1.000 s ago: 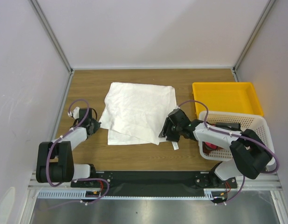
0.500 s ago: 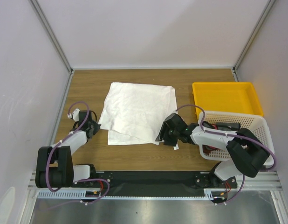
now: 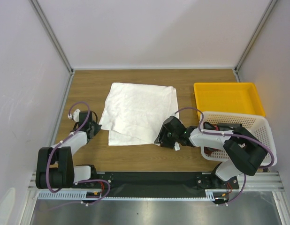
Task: Fold and stack the towels
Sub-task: Fold the towel
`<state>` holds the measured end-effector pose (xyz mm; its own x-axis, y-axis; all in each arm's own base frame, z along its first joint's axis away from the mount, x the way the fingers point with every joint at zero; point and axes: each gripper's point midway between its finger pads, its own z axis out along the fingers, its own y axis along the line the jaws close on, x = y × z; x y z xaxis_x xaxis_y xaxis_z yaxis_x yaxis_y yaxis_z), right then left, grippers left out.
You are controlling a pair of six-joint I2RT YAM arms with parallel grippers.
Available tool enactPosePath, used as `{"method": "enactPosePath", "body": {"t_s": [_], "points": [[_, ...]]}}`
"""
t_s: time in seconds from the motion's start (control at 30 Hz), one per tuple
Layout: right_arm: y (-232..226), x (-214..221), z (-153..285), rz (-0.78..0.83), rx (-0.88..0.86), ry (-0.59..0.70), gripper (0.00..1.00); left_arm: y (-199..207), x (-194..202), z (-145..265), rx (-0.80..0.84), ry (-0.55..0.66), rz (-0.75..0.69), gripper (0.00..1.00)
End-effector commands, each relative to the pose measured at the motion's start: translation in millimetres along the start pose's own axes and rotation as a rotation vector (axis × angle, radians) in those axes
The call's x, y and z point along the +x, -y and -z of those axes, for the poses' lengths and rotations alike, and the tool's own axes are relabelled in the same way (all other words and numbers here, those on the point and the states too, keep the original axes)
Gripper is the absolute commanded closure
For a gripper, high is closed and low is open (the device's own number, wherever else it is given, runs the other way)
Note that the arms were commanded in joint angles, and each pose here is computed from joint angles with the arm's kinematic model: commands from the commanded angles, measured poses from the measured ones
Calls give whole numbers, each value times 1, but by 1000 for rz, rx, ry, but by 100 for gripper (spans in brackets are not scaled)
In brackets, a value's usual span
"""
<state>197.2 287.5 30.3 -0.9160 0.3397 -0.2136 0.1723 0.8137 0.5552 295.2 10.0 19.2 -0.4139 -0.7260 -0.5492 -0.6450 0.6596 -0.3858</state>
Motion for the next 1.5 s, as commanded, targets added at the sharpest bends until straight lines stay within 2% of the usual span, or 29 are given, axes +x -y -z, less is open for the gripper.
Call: {"method": "enactPosePath", "body": {"t_s": [0.0, 0.1, 0.33, 0.43, 0.47, 0.53, 0.57, 0.67, 0.77, 0.9, 0.93, 1.0, 1.13, 1.27, 1.37, 1.4, 1.47], "points": [[7, 0, -6, -5, 39, 17, 49, 3, -6, 2, 24, 19, -12, 100], [10, -1, -5, -3, 54, 20, 55, 3, -6, 2, 22, 20, -11, 100], [14, 0, -17, 17, 84, 5, 60, 3, -6, 2, 22, 19, -12, 100], [15, 1, -17, 21, 91, 1, 71, 3, -5, 1, 21, 16, -14, 100], [14, -2, -14, 23, 93, 12, 80, 4, -6, 1, 22, 17, -15, 100], [14, -9, -10, 34, 102, 46, 85, 4, -6, 1, 23, 16, -14, 100], [13, -10, -5, 41, 110, 48, 92, 4, -6, 2, 25, 16, -17, 100], [-1, -26, 9, 93, 108, 99, 100, 6, -6, 4, 33, 12, -9, 100], [-17, -50, 31, 159, 120, 152, 100, 18, -13, 15, 70, 17, 8, 100], [-39, -82, 51, 193, 35, 135, 100, 40, -37, 37, 114, 59, 29, 100], [-45, -105, 58, 208, 23, 173, 100, 45, -43, 43, 128, 74, 32, 100], [-53, -120, 66, 226, -1, 171, 100, 62, -63, 61, 174, 120, 51, 100], [-65, -180, 84, 247, -25, 255, 100, 95, -109, 98, 252, 229, 75, 100], [-92, -247, 113, 275, -98, 369, 100, 125, -140, 117, 298, 262, 74, 100], [-88, -288, 119, 304, -72, 416, 100, 152, -164, 130, 342, 296, 72, 100], [-103, -307, 137, 342, -99, 468, 100, 157, -172, 131, 341, 313, 67, 100], [-102, -331, 149, 340, -91, 506, 100, 183, -184, 142, 386, 330, 48, 100]]}}
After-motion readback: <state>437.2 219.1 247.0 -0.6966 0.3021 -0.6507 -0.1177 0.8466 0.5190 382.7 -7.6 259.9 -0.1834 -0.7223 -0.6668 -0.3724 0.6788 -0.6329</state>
